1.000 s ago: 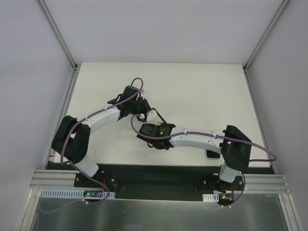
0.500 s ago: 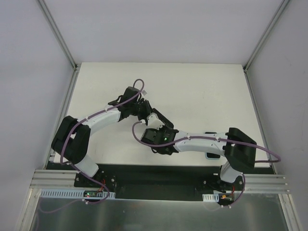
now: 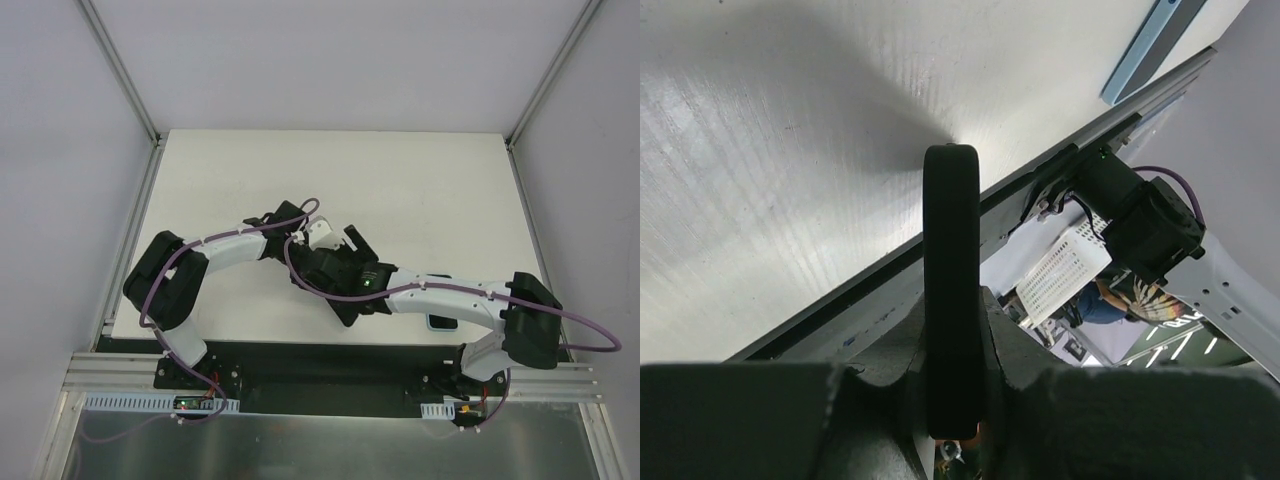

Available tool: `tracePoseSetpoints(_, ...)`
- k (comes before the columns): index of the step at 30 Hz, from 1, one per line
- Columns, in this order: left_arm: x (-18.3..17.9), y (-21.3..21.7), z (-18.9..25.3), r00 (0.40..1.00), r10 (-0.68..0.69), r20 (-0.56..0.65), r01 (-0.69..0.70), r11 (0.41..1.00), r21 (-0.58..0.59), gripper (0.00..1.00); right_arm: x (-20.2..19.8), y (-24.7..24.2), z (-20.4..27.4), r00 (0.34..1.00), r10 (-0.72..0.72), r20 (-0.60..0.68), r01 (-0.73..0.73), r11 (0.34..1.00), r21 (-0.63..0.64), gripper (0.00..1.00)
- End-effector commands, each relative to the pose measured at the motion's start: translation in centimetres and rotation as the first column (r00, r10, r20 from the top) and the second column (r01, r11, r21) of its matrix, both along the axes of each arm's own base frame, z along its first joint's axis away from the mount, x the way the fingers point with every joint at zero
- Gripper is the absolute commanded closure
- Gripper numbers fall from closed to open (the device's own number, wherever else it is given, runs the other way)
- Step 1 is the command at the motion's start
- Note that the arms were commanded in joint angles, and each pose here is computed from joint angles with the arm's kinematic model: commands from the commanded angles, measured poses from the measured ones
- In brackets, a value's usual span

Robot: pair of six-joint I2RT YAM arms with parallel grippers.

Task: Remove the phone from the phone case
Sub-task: Adjust the phone.

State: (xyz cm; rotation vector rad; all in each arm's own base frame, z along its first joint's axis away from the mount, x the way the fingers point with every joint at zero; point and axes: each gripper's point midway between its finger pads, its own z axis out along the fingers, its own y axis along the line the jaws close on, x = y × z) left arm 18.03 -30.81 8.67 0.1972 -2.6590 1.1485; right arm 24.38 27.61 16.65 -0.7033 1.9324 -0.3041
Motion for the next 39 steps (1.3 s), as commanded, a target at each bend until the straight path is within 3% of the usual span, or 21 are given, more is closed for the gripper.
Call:
tracePoseSetpoints(1, -0.2, 0.2, 1.2, 1.0, 0.011, -0.028, -0.012, 1.0, -0.015, 1.0, -2.2, -0.1, 0.3, 0.995, 0.038, -0.088, -0.028, 0.993, 0.112, 0.11)
tracePoseSetpoints(4, 0.7, 0.1, 1.8, 0.999, 0.042, -0.029, -0.043, 0.999, -0.022, 1.0, -4.2, -0.6, -0.5, 0.992, 0.041, -0.116, -0.027, 0.993, 0.114, 0.04)
tracePoseSetpoints(10, 2.0, -0.9, 3.2, 0.998, 0.055, -0.028, -0.057, 0.997, -0.053, 1.0, -7.5, 1.2, -1.9, 0.989, 0.077, -0.128, -0.07, 0.996, 0.058, 0.02)
tracePoseSetpoints(14, 2.1, -1.1, 3.7, 0.997, 0.064, -0.03, -0.066, 0.996, -0.058, 1.0, -8.0, 2.3, -4.0, 0.993, 0.017, -0.115, -0.022, 0.999, -0.039, 0.04)
tracePoseSetpoints(20, 1.8, -0.7, 3.8, 0.997, 0.076, -0.026, -0.078, 0.996, -0.05, 1.0, -7.1, 2.9, -4.7, 0.998, -0.038, -0.052, 0.03, 0.989, -0.145, 0.19)
tracePoseSetpoints(26, 1.5, -0.6, 3.9, 0.996, 0.08, -0.026, -0.082, 0.995, -0.052, 1.0, -6.2, 2.9, -5.2, 0.995, -0.084, -0.051, 0.075, 0.984, -0.159, 0.32)
tracePoseSetpoints(30, 1.5, -0.6, 4.2, 0.997, 0.079, -0.021, -0.08, 0.995, -0.058, 1.0, -6.1, 2.4, -6.0, 0.993, -0.101, -0.053, 0.091, 0.981, -0.169, 0.48)
tracePoseSetpoints(39, 2.1, -0.5, 4.4, 0.996, 0.088, -0.017, -0.089, 0.994, -0.067, 1.0, -6.7, 0.7, -7.2, 0.99, -0.127, -0.067, 0.114, 0.978, -0.174, 0.66)
